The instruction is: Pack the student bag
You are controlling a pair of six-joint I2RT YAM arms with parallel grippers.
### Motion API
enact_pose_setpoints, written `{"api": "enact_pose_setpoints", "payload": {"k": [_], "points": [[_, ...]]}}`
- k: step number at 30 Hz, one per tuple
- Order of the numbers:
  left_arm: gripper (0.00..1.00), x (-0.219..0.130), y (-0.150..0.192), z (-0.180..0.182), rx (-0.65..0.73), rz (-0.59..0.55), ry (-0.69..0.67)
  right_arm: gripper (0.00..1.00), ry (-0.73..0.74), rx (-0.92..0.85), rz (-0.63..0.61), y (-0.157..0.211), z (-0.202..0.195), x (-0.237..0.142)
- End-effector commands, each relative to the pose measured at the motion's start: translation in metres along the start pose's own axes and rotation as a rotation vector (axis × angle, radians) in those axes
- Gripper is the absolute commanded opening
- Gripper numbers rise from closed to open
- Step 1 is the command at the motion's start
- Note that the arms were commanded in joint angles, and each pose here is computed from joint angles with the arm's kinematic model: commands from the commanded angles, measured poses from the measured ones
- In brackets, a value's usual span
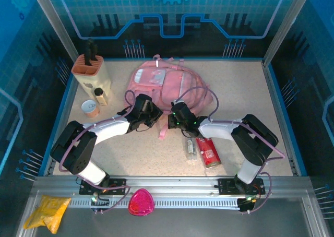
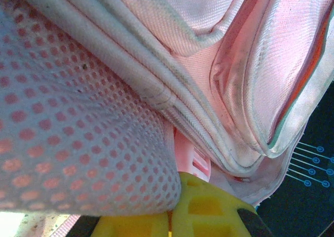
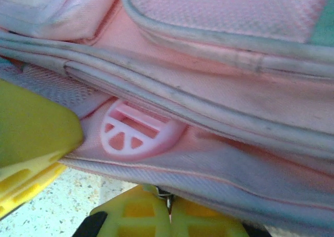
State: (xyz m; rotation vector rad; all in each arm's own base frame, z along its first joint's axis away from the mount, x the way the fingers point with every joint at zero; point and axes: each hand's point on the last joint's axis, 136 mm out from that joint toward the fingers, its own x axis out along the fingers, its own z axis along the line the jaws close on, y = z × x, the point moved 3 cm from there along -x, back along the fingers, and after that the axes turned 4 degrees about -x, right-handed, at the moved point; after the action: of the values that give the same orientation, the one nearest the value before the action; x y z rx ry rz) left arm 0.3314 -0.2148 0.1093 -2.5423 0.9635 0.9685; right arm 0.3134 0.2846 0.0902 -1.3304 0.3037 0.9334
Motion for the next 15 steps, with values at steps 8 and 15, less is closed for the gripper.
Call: {"api": "enact_pose_setpoints", "payload": {"k": [8, 15], "points": [[0.00, -0.018, -0.019, -0.003, 0.029, -0.029, 0.014, 0.00, 0.206, 0.082, 0.049, 0.018, -0.060, -0.036], [0.00, -0.021, -0.025, 0.000, 0.026, -0.038, 0.015, 0.00, 0.191, -0.025, 0.081, 0.010, -0.056, -0.027]]}}
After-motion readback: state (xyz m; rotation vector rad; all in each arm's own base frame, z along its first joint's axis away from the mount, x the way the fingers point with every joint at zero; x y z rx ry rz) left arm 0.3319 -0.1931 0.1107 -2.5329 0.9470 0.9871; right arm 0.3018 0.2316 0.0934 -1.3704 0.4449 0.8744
